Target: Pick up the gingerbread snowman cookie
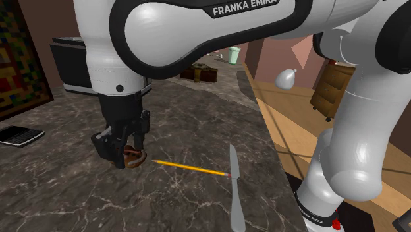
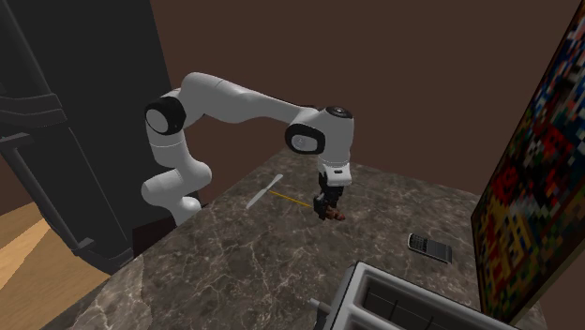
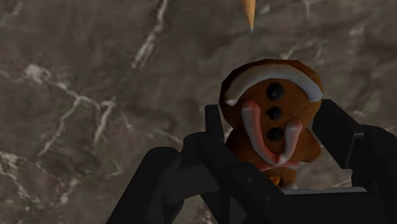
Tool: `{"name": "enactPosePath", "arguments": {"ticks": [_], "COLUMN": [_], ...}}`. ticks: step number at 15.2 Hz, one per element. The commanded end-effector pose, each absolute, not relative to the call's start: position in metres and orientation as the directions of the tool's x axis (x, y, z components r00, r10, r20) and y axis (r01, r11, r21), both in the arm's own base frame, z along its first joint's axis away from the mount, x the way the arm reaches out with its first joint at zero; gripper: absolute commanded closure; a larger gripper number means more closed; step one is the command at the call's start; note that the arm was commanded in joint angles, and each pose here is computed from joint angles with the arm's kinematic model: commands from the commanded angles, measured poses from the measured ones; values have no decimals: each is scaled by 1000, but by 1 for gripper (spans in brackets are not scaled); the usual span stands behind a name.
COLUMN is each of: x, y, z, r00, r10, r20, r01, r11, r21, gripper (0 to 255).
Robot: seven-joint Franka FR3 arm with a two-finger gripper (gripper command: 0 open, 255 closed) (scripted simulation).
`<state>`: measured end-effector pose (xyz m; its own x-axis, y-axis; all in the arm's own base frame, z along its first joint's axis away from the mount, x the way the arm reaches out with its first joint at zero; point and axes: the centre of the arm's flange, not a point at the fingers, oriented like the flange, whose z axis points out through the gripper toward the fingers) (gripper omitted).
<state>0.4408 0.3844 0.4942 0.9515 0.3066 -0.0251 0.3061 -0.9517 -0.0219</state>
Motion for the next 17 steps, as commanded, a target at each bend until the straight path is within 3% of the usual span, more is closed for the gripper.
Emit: {"name": "enactPosePath", "arguments": {"ticks": [1,17], "x": [440,440], "y": [385,385], "z": [497,572], "r00": [951,951], "r10": [308,308], "r20": [-30,-30], "r01": [308,308], "r11": [-951,-951], "r21": [-22,-22], "gripper": [255,255]}}
